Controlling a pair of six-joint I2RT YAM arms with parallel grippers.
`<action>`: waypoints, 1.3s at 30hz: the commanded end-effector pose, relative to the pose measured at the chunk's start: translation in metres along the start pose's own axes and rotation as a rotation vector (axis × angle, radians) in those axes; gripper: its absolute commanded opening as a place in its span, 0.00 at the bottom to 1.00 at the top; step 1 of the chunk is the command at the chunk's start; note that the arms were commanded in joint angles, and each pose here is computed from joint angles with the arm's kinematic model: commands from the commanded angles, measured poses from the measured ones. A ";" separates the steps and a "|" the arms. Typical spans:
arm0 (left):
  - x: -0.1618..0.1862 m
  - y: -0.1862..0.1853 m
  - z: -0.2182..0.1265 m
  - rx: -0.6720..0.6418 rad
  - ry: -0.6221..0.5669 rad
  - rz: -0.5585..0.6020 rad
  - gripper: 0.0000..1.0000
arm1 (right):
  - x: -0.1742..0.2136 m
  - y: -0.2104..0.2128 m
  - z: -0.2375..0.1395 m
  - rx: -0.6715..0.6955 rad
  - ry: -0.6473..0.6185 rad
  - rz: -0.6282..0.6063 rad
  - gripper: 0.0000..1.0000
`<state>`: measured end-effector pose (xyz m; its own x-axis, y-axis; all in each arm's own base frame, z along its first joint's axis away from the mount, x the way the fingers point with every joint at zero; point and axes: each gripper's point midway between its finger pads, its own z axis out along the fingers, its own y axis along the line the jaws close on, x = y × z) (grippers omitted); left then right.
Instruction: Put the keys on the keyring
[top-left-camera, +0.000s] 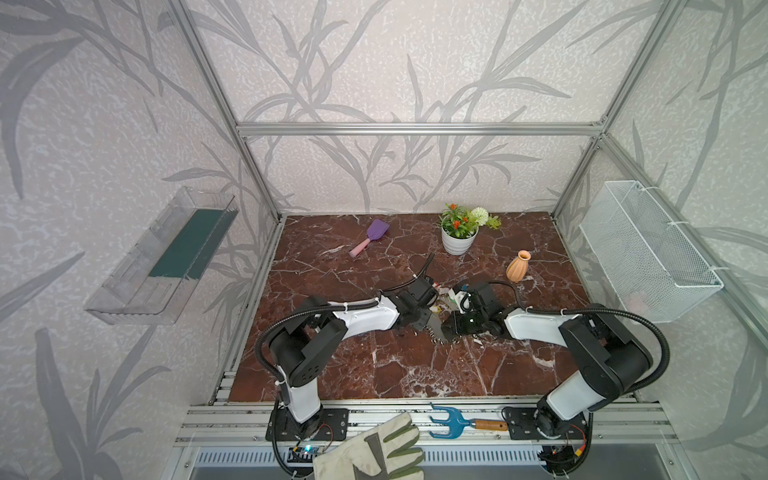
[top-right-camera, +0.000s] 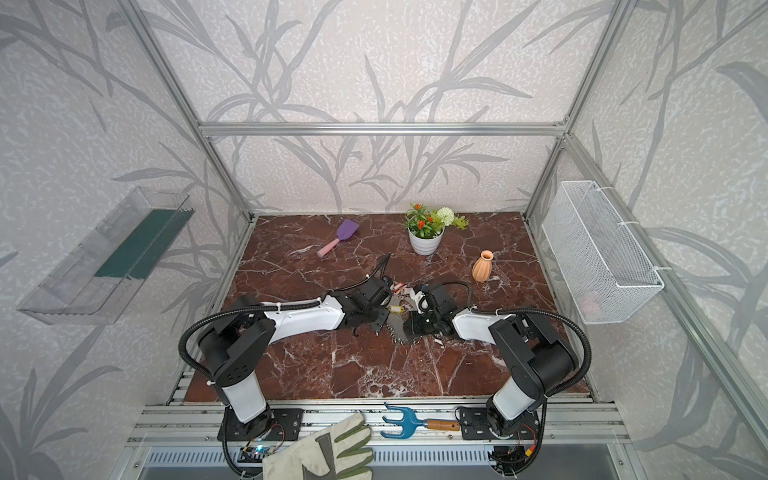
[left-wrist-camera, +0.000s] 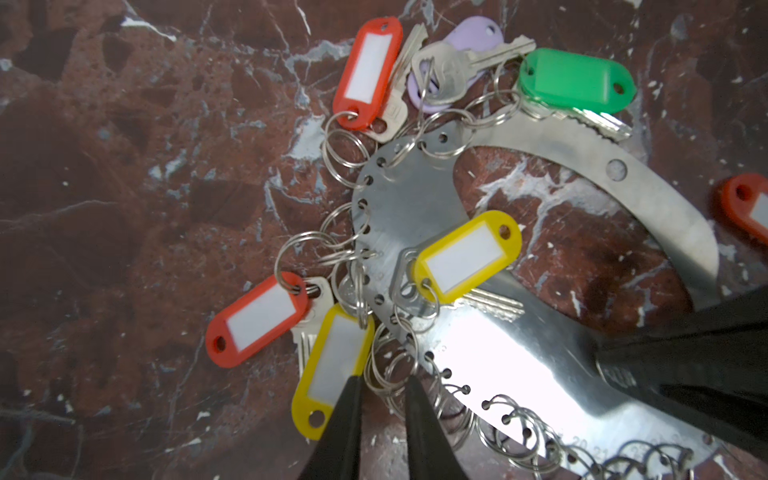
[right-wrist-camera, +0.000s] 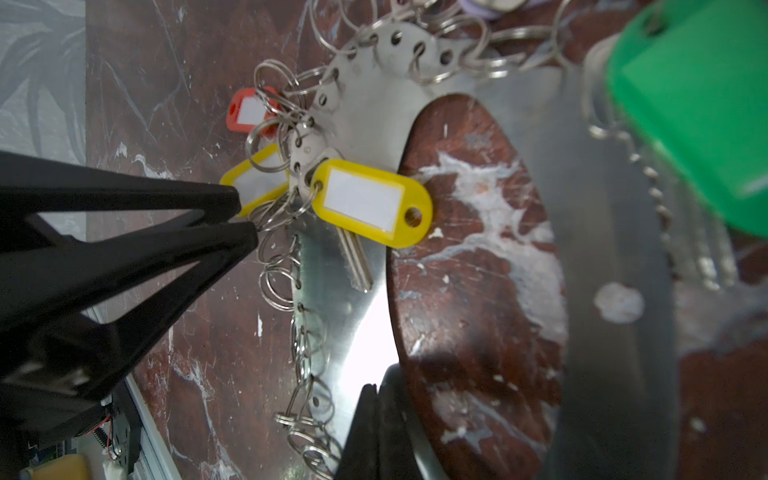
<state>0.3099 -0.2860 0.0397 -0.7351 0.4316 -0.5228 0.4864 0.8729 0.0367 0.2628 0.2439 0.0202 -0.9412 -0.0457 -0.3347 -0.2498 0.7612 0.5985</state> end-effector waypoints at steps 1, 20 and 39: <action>-0.005 0.012 0.001 -0.083 0.001 -0.011 0.21 | 0.011 -0.008 0.005 0.024 0.052 0.013 0.00; 0.009 0.001 -0.034 0.148 -0.102 -0.030 0.24 | 0.013 -0.004 0.006 0.001 0.072 0.013 0.00; 0.004 -0.021 -0.022 0.233 -0.177 0.041 0.12 | 0.016 -0.002 0.009 -0.028 0.075 0.018 0.00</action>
<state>0.2734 -0.2910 0.0408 -0.6548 0.4380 -0.6159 0.6395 0.7554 -0.1427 0.2586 0.2533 0.0209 -0.9471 -0.0748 -0.3121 -0.2671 0.7229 0.6373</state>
